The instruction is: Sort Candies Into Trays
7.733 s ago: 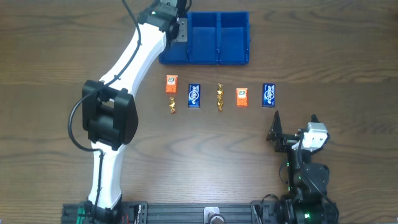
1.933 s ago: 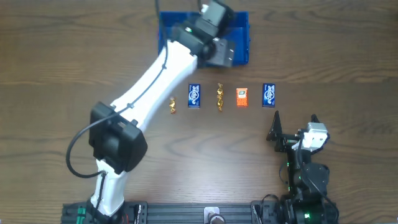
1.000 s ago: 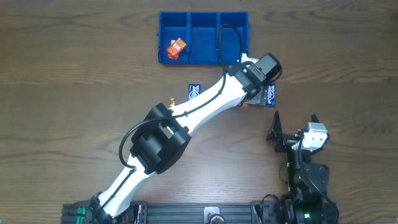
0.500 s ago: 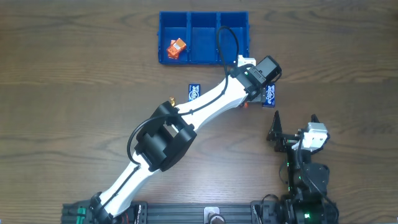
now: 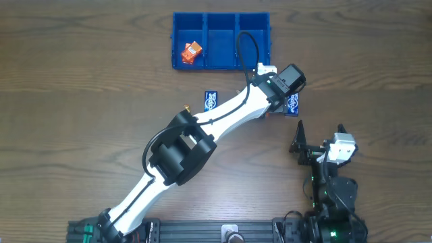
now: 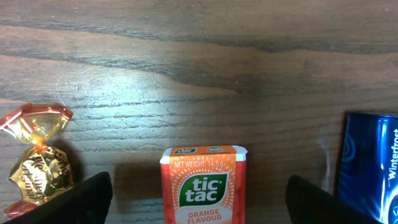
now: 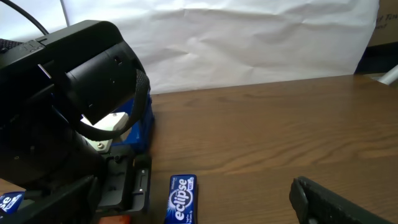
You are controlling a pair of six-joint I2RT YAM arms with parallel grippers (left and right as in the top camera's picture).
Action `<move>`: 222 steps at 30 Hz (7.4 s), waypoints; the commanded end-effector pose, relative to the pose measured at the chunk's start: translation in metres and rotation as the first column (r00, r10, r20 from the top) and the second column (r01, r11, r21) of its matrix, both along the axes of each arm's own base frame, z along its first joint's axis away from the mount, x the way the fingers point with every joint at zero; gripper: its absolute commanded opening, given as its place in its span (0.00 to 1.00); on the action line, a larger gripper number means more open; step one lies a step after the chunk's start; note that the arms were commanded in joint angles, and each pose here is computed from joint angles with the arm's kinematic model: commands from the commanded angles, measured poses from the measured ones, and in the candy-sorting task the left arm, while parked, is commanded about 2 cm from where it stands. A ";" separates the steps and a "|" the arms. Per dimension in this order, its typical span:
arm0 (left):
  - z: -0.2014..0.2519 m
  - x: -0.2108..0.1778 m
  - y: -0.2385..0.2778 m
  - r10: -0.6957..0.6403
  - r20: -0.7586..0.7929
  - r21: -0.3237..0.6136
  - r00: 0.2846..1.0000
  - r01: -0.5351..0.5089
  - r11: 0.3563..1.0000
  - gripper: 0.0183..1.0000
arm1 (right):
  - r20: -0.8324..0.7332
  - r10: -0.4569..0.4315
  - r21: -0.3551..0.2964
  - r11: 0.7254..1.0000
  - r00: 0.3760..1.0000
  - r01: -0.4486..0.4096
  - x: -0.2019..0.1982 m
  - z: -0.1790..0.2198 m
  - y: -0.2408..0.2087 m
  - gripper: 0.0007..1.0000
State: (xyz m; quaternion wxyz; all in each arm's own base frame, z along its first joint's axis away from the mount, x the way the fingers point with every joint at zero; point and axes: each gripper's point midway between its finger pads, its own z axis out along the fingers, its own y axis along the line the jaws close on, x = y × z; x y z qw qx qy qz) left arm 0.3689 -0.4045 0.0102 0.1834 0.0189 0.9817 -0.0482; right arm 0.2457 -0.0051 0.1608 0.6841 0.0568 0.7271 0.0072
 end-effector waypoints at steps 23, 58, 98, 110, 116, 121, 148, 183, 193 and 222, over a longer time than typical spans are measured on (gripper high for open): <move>-0.017 -0.001 0.008 0.014 0.004 0.059 1.000 -0.014 0.998 0.72 | 0.000 -0.006 -0.007 1.000 1.000 0.006 0.000 -0.001 -0.001 1.00; -0.027 -0.006 0.006 0.004 0.002 0.077 1.000 -0.004 0.997 0.65 | 0.000 -0.006 -0.006 1.000 1.000 0.006 0.000 -0.001 -0.001 1.00; 0.197 0.084 0.130 0.039 0.331 0.084 0.943 -0.071 0.994 0.15 | 0.000 -0.006 -0.007 1.000 1.000 0.006 0.000 -0.001 -0.001 1.00; 0.186 0.124 0.250 0.105 0.212 0.115 0.972 -0.131 0.985 0.08 | 0.000 -0.006 -0.007 1.000 1.000 0.006 0.000 -0.001 -0.001 1.00; 0.158 0.133 0.249 0.089 0.156 0.086 0.984 -0.103 0.991 0.08 | 0.000 -0.006 -0.006 1.000 1.000 0.006 0.000 -0.001 -0.001 1.00; 0.139 0.151 0.239 0.035 0.173 0.085 0.984 -0.050 0.995 0.09 | 0.000 -0.006 -0.006 1.000 1.000 0.006 0.000 -0.001 -0.001 1.00; 0.092 0.177 0.226 0.003 0.180 0.077 0.984 -0.017 0.997 0.39 | 0.000 -0.006 -0.007 1.000 1.000 0.006 0.000 -0.001 -0.001 1.00; 0.387 0.003 0.378 0.162 0.685 0.013 0.710 -0.234 0.972 1.00 | 0.000 -0.006 -0.007 1.000 1.000 0.006 0.000 -0.001 -0.001 1.00; 0.344 -0.089 0.399 0.193 0.795 -0.076 0.574 -0.222 0.972 1.00 | 0.000 -0.006 -0.007 1.000 1.000 0.006 0.000 -0.001 -0.001 1.00; 0.183 -0.145 0.397 0.176 0.855 -0.138 0.488 -0.112 0.984 1.00 | 0.000 -0.006 -0.007 1.000 1.000 0.006 0.000 -0.001 -0.001 1.00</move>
